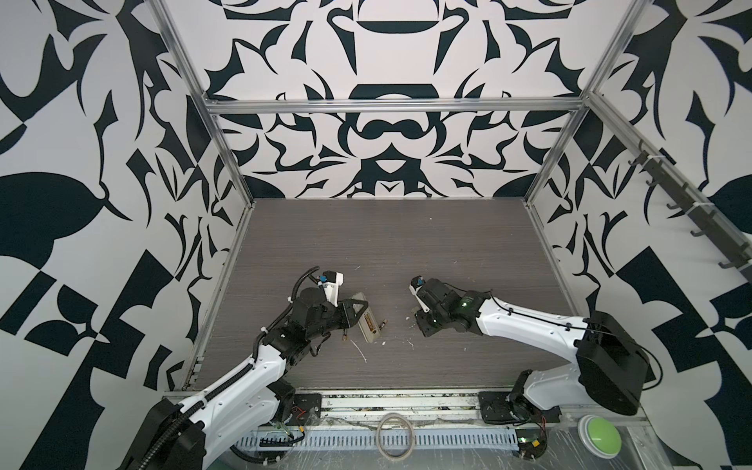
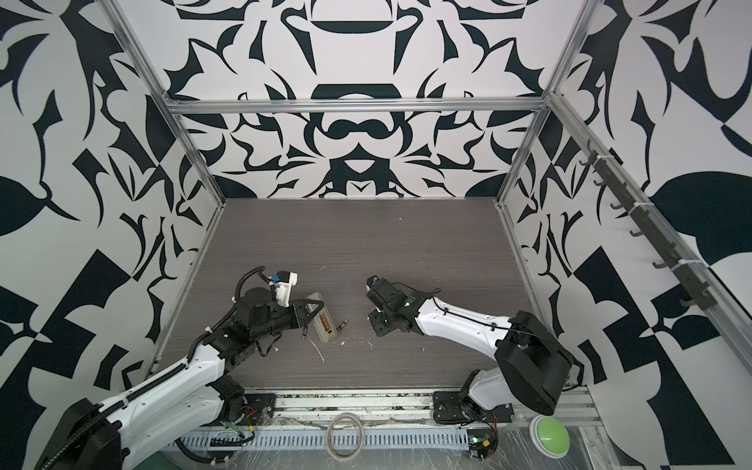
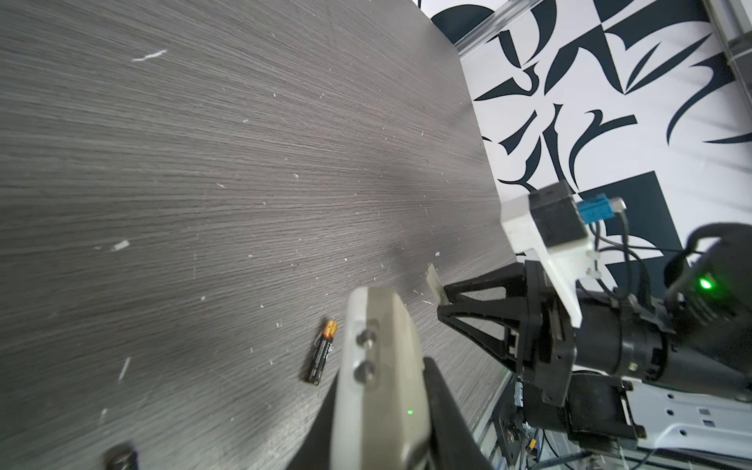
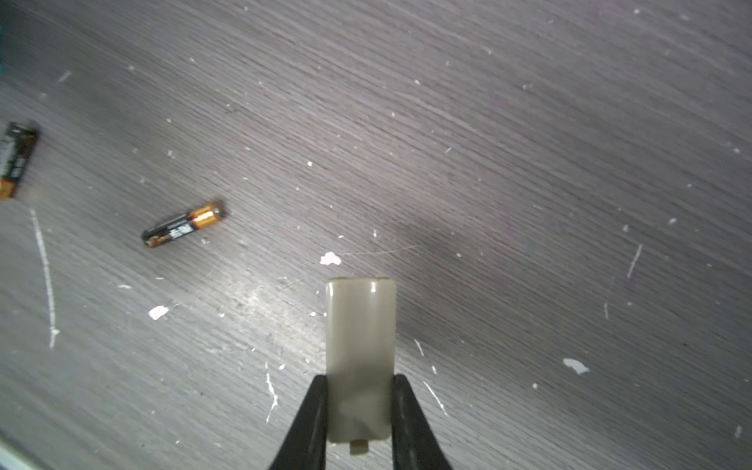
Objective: Load the batteries into the remote control
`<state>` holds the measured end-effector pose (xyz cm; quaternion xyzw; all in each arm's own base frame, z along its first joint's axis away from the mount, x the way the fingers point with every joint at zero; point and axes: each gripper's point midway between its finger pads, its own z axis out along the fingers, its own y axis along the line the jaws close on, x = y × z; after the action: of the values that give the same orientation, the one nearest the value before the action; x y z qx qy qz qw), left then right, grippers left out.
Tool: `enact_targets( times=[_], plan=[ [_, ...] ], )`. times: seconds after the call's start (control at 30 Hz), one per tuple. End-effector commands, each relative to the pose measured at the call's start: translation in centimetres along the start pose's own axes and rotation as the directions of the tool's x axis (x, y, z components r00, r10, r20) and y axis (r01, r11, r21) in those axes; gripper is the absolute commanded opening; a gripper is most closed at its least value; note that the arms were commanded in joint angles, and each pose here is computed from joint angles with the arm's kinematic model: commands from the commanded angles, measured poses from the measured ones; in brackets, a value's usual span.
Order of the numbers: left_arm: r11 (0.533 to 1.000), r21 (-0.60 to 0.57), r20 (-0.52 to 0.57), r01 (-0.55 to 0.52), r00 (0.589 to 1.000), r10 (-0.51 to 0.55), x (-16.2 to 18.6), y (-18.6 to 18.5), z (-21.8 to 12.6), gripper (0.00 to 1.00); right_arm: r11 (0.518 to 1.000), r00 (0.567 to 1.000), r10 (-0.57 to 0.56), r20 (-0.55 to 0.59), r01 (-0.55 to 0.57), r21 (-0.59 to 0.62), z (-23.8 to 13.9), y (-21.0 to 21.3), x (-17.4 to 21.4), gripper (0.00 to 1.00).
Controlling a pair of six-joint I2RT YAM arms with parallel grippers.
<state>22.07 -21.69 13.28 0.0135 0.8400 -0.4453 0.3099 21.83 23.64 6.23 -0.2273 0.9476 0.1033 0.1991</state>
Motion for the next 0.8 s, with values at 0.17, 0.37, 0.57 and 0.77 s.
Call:
enact_targets(
  times=[0.17,0.37,0.57,0.77],
  plan=[
    [0.997,0.059,0.014,-0.058,0.998,0.057,-0.2,-0.9,0.0,0.00,0.997,1.000,0.017,-0.026,-0.015,0.082,0.7,-1.2,-0.3,0.16],
    [0.996,0.068,0.013,-0.051,0.999,0.050,0.2,-0.7,0.0,0.00,0.995,0.998,0.030,-0.048,-0.025,0.092,1.5,-1.4,0.3,0.16],
    [0.997,0.065,0.020,-0.052,0.999,0.051,0.2,-0.6,-0.1,0.00,0.994,0.997,0.031,-0.070,-0.023,0.107,2.0,-1.6,1.0,0.16],
    [0.996,0.071,0.028,-0.049,0.998,0.047,0.2,-0.6,-0.4,0.00,0.992,0.996,0.031,-0.081,-0.021,0.123,2.5,-2.0,1.3,0.17]
  ],
)
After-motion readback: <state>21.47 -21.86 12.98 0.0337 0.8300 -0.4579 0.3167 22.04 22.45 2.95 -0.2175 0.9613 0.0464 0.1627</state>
